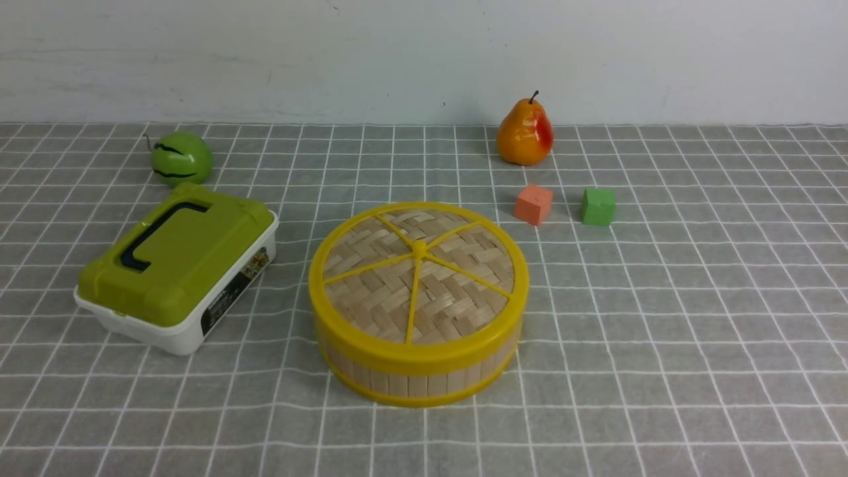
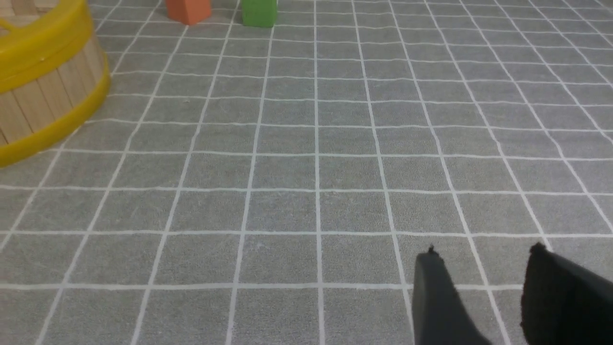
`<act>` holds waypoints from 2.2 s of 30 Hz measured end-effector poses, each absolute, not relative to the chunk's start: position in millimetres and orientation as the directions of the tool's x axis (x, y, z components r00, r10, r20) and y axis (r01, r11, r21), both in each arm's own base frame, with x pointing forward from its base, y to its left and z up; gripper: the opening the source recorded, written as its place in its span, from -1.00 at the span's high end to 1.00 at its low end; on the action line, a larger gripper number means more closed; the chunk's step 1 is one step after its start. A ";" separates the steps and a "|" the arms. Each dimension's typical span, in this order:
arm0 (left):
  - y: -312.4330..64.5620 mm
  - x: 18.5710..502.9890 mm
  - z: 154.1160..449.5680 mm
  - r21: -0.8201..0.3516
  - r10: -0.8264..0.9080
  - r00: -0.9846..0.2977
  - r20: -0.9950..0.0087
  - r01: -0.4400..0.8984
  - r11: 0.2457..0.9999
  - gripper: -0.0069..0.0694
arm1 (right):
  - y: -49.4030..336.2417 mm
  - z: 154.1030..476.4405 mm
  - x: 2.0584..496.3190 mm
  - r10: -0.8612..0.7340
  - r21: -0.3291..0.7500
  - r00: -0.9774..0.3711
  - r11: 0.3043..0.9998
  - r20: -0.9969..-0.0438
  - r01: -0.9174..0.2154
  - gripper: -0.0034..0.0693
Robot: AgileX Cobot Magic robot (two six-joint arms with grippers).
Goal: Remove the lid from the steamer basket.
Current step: Use the right arm to lift the lid of the steamer
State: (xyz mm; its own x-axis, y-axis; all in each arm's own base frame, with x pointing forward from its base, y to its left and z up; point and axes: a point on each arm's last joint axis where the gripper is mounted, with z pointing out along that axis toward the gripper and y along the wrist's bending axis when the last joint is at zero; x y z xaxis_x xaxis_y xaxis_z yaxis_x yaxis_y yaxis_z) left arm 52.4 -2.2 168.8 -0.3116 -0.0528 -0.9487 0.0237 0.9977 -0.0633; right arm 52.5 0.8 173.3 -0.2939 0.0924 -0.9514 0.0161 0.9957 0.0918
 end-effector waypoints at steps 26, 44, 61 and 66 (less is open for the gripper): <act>-2.2 52.4 168.9 -0.063 -0.053 -0.311 -0.949 0.024 0.998 0.19 | 20.6 227.0 46.1 0.637 0.675 -0.284 0.736 -0.716 -0.052 0.56; -2.2 52.4 168.9 -0.063 -0.053 -0.311 -0.949 0.024 0.998 0.19 | 43.6 436.4 195.5 -0.211 0.171 -0.672 0.874 -0.710 -0.455 0.92; -2.2 52.4 168.9 -0.063 -0.053 -0.311 -0.949 0.024 0.998 0.19 | 199.5 396.6 318.4 -0.584 -0.053 -0.619 0.748 -0.526 -0.661 0.89; -2.2 52.4 168.9 -0.063 -0.053 -0.311 -0.949 0.024 0.998 0.19 | 243.0 368.4 342.1 -0.598 -0.030 -0.627 0.735 -0.500 -0.678 0.83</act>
